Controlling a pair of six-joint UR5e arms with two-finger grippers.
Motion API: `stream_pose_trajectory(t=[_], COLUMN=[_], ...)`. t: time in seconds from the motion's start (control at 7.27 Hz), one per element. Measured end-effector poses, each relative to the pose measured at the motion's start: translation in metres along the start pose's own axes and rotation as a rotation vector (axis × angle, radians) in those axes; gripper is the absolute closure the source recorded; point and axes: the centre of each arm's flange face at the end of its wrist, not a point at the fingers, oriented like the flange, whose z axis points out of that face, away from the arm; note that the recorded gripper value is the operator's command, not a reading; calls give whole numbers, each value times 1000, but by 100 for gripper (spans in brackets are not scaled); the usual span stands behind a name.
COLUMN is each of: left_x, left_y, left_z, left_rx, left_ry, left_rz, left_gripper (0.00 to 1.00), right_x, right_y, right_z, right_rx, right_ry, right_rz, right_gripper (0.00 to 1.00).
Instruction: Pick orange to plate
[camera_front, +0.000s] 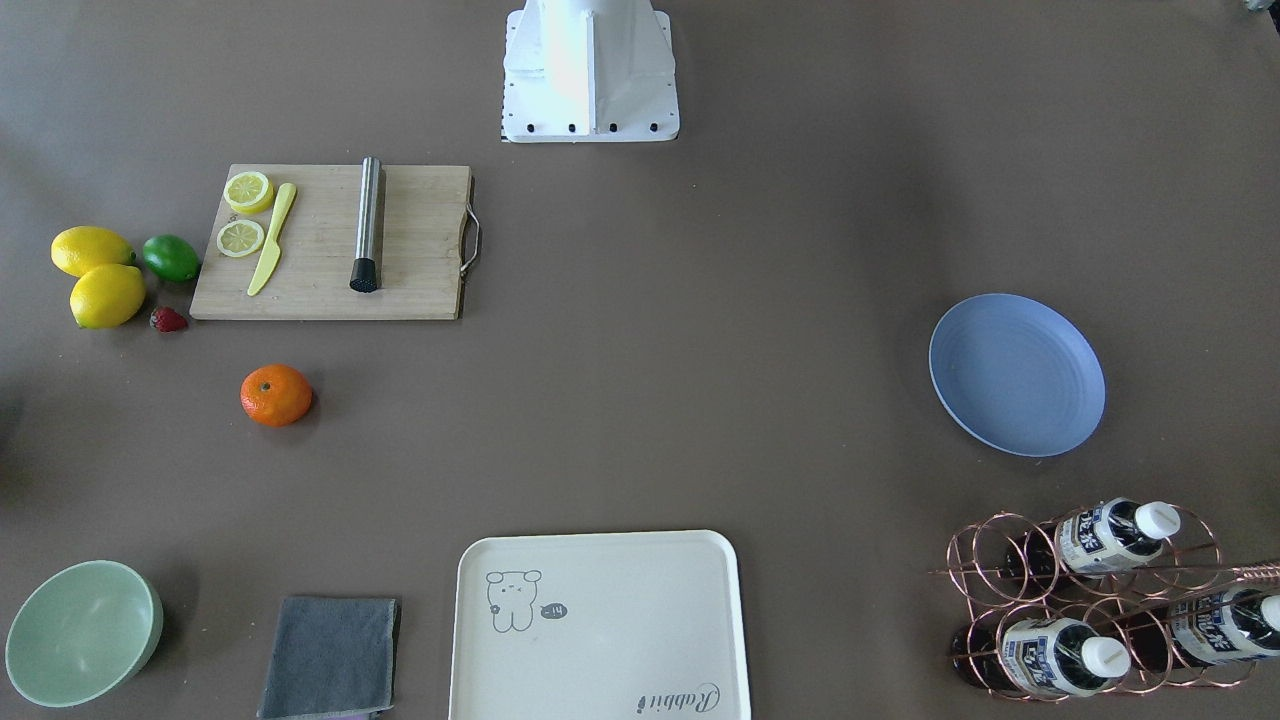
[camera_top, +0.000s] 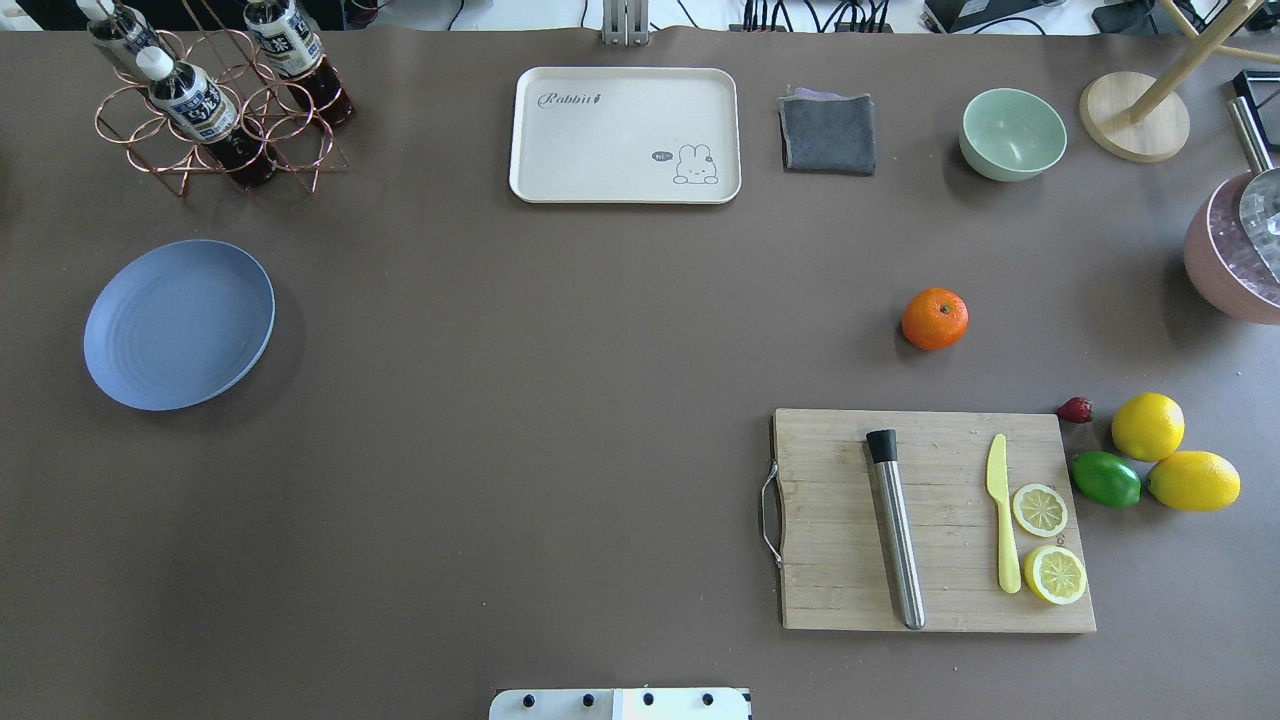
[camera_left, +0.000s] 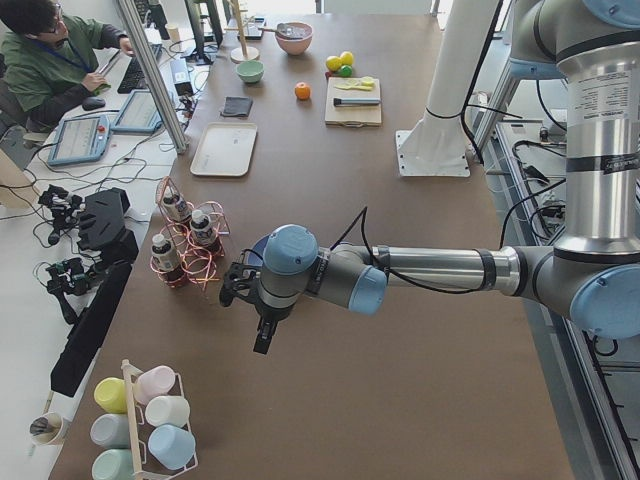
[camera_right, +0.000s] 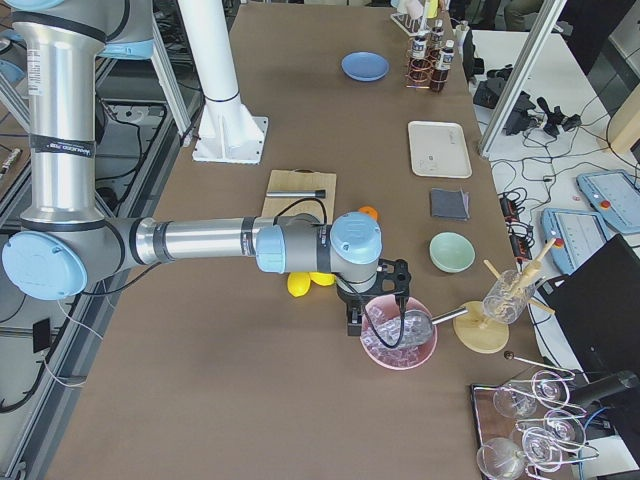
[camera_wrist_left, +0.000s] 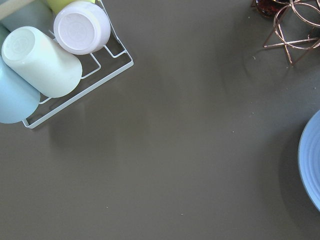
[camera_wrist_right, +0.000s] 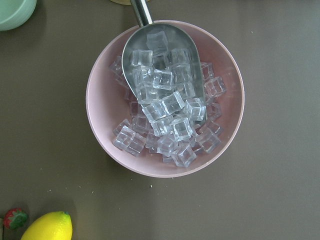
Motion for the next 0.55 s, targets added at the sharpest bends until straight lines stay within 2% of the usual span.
stream_pose_trajectory(t=[0.55], left_x=[1], left_y=[-1], left_z=[1], left_rx=[-1], left_ry=[0], left_rz=[2], left_gripper=[2], right_x=[0], right_y=[1], right_z=[1], right_rx=[-2], right_ry=[0], right_rz=[1], right_gripper=[0])
